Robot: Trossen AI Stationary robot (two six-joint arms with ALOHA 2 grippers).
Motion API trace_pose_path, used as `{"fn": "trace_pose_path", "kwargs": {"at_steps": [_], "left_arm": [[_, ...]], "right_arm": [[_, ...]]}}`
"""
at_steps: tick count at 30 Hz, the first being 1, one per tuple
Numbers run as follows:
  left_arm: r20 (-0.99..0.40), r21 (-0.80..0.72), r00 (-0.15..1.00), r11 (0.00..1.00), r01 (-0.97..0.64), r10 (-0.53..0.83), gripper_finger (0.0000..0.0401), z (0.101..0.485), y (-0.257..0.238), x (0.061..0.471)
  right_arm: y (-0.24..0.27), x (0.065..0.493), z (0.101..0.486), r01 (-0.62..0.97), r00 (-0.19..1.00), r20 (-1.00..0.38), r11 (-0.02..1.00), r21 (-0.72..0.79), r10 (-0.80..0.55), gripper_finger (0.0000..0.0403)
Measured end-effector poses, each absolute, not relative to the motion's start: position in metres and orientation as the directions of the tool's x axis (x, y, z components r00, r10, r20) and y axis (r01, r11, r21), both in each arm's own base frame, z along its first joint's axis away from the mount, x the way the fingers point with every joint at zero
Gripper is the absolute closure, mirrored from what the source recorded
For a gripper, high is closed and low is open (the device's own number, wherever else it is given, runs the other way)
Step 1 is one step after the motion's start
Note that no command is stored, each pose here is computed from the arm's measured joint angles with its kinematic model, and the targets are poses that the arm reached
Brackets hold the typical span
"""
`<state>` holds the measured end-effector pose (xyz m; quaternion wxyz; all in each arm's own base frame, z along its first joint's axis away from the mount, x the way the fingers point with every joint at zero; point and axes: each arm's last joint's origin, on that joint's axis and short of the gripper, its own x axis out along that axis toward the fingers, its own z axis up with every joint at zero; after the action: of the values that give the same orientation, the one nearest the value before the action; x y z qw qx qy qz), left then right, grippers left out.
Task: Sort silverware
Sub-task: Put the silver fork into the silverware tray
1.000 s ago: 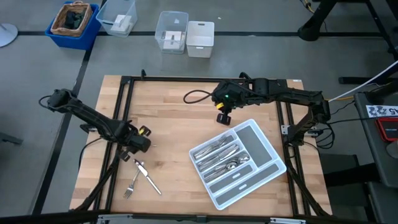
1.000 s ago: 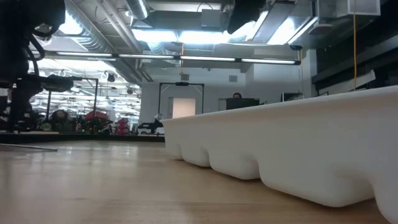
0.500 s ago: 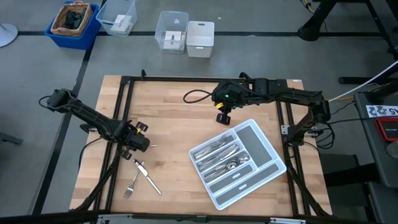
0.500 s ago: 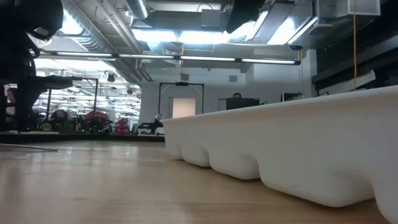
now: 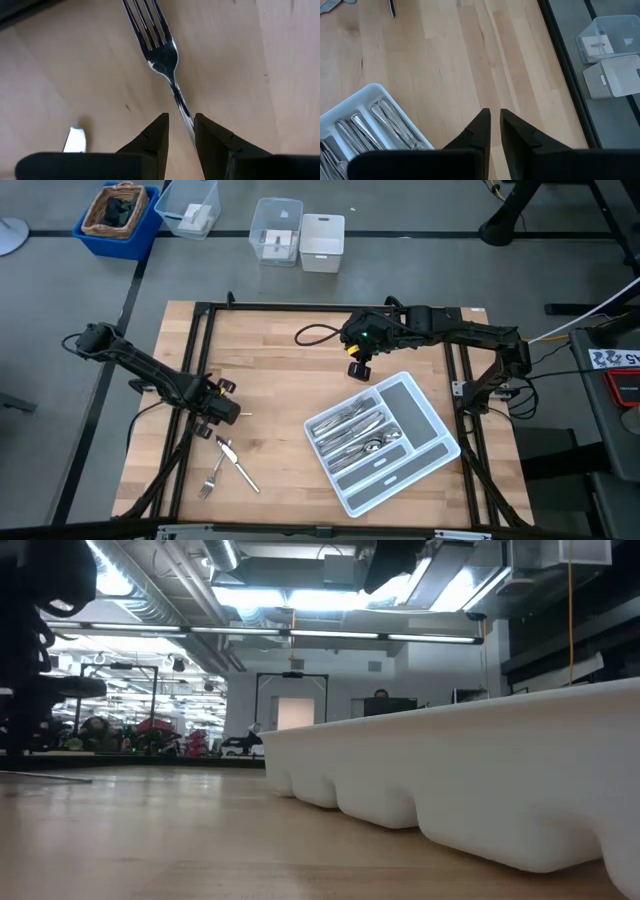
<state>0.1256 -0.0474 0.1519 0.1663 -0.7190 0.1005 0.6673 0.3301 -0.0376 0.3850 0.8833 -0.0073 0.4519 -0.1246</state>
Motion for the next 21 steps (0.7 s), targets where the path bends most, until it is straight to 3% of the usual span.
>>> {"fn": "trace_pose_path", "kwargs": {"at_steps": [9, 15, 21], "left_arm": [[-0.992, -0.11, 0.091, -0.921, -0.373, 0.082, 0.0322, 0.141, -0.046, 0.122], [-0.985, -0.165, 0.118, -0.869, -0.467, 0.124, 0.0322, 0.138, -0.044, 0.122], [-0.982, -0.184, 0.109, -0.882, -0.435, 0.152, 0.0322, 0.138, -0.043, 0.121]], "right_arm": [[-0.038, 0.33, 0.385, 0.213, 0.561, -0.797, 0.969, -0.125, -0.227, 0.0356], [-0.037, 0.33, 0.385, 0.213, 0.561, -0.797, 0.969, -0.125, -0.226, 0.0356], [-0.037, 0.33, 0.385, 0.213, 0.56, -0.797, 0.969, -0.125, -0.226, 0.0356]]}}
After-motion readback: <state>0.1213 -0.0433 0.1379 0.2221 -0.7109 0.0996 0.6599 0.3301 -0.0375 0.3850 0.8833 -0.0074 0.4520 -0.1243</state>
